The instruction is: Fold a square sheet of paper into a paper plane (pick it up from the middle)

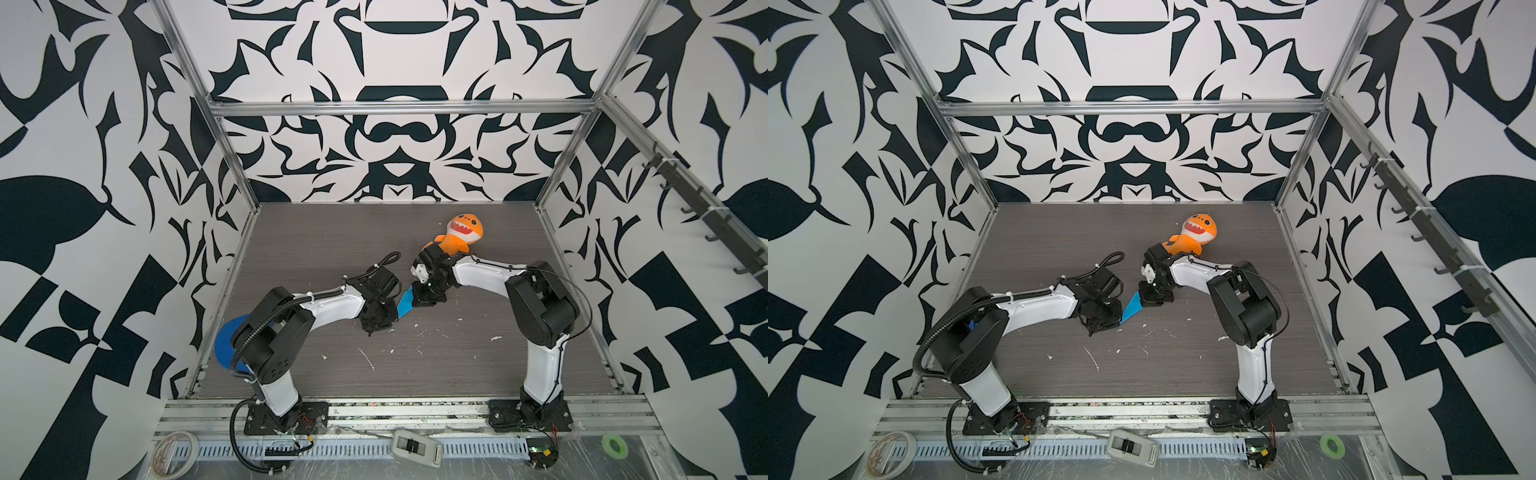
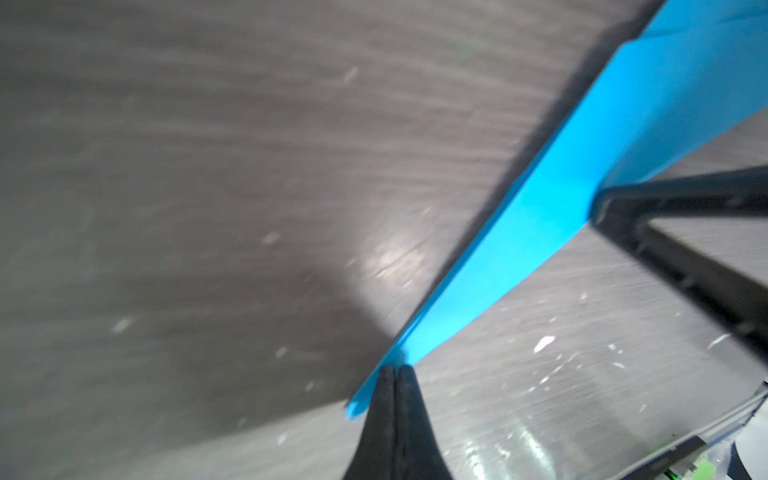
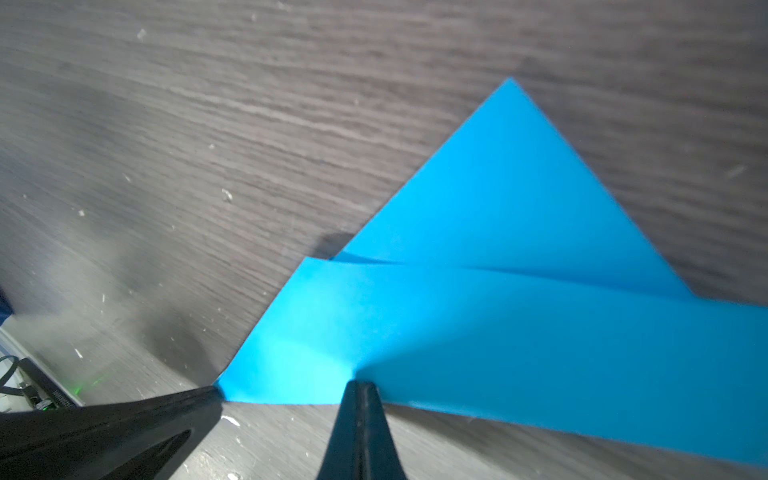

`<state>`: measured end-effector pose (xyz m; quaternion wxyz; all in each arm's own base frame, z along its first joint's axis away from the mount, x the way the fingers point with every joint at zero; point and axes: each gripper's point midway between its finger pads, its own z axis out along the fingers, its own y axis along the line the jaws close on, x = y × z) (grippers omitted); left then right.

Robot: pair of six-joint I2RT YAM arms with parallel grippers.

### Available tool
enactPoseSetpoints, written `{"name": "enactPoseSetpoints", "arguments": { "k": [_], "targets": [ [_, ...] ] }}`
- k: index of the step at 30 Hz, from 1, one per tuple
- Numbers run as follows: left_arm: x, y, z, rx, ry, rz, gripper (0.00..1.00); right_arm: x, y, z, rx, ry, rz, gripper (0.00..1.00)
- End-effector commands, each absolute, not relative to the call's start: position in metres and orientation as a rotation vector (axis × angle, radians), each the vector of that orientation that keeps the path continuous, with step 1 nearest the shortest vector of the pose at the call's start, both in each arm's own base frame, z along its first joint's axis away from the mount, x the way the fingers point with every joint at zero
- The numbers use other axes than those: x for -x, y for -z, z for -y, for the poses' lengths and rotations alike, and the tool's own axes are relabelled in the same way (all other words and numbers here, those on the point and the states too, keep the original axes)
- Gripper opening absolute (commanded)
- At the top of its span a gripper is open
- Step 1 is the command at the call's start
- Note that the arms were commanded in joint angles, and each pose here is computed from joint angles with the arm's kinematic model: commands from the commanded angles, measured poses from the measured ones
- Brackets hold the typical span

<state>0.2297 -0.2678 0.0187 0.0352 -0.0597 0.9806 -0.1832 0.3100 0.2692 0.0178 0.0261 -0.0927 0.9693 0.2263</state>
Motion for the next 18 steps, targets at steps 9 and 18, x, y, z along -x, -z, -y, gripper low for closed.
{"name": "enactPoseSetpoints", "arguments": {
  "k": [9, 18],
  "targets": [
    [-0.227, -0.059, 0.267, 0.164, 0.67, -2.92, 0.04, -0.301, 0.019, -0.244, 0.258, -0.478, -3.091, 0.0],
    [-0.267, -0.052, 0.308, 0.101, 0.727, -2.875, 0.03, -0.301, 0.016, -0.247, 0.249, -0.509, -3.085, 0.0]
  ]
}}
